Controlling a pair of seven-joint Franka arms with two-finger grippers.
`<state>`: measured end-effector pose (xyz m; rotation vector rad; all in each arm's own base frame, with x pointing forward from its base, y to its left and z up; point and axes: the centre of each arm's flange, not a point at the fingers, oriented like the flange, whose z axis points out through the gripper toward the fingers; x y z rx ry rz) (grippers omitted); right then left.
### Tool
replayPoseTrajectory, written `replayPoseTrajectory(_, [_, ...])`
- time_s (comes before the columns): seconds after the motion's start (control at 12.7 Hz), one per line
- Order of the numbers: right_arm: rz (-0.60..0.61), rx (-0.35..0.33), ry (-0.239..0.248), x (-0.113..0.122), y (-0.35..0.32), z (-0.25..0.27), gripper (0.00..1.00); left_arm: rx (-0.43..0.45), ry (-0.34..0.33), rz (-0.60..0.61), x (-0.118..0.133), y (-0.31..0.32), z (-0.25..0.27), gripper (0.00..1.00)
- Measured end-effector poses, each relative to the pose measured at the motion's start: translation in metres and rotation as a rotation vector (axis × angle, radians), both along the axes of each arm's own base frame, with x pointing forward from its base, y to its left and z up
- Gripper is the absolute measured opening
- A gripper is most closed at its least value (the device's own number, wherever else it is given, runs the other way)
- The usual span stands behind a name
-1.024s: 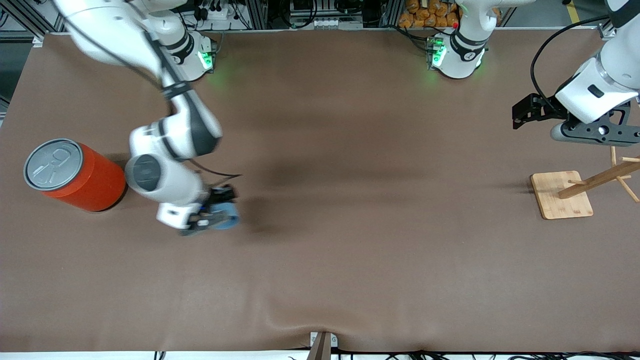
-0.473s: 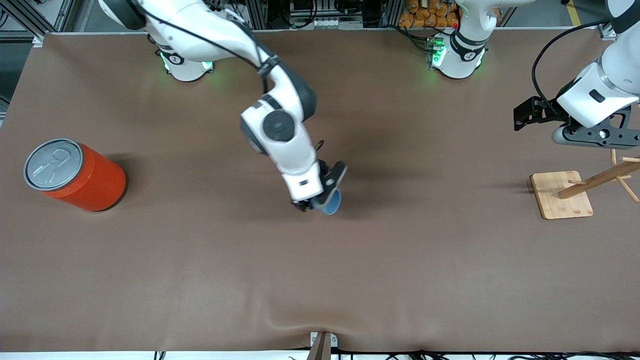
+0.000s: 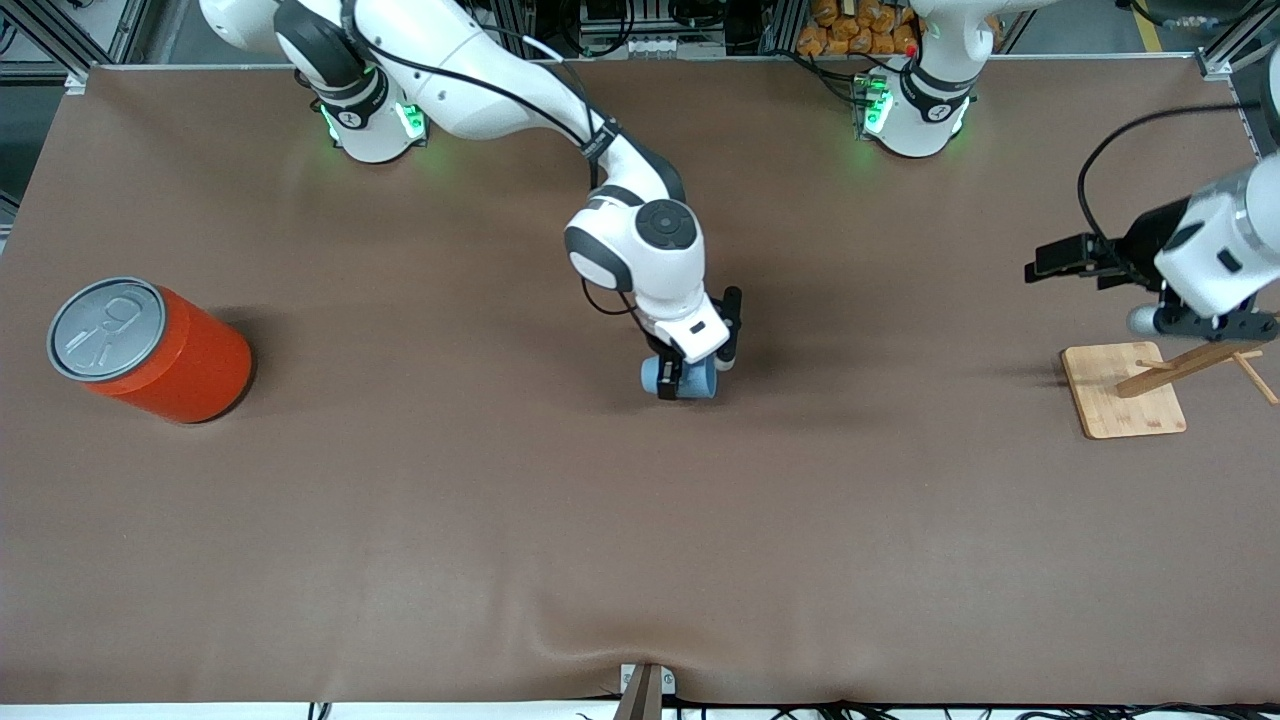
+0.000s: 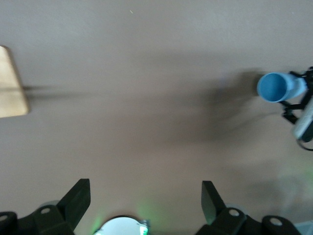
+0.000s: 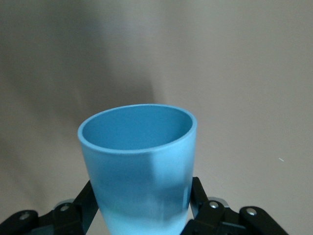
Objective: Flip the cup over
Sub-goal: 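Lift the blue cup and carry it toward the table's middle, then hold the cup with the right gripper while the left gripper approaches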
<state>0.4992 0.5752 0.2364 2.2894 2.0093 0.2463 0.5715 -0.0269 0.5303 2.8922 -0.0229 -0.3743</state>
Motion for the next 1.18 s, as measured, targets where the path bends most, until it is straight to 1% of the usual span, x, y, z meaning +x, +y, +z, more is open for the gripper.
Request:
replayPoseTrajectory(0.16, [0.023,-0.013,0.008,-0.012,0.008,-0.010,0.78,-0.050,0.071,-0.006,0.008,-0.011,-0.037,1.00])
replayPoseTrajectory(0.32, [0.032,-0.024,0.017,-0.021,0.014,-0.021,0.78,-0.132,0.146,-0.001,0.013,-0.029,-0.078,1.00])
replayPoseTrajectory(0.39, [0.032,-0.029,0.020,-0.025,0.016,-0.027,0.78,-0.176,0.170,0.015,0.015,-0.035,-0.100,1.00])
replayPoseTrajectory(0.55, [0.033,-0.033,0.022,-0.027,0.017,-0.032,0.78,-0.232,0.188,0.038,0.017,-0.050,-0.147,1.00])
replayPoseTrajectory(0.71, [0.032,-0.034,0.022,-0.027,0.017,-0.032,0.78,-0.254,0.219,0.037,0.015,-0.073,-0.183,1.00])
replayPoseTrajectory(0.79, [0.032,-0.035,0.023,-0.027,0.017,-0.033,0.84,-0.290,0.238,0.052,0.015,-0.083,-0.194,1.00])
replayPoseTrajectory(0.87, [0.031,-0.037,0.024,-0.027,0.017,-0.035,0.95,-0.332,0.251,0.081,0.017,-0.087,-0.204,1.00])
replayPoseTrajectory(0.95, [0.031,-0.039,0.025,-0.027,0.016,-0.036,1.00,-0.361,0.254,0.110,0.020,-0.089,-0.214,1.00])
replayPoseTrajectory(1.18, [0.031,-0.039,0.025,-0.027,0.016,-0.037,1.00,-0.379,0.243,0.136,0.025,-0.113,-0.246,1.00])
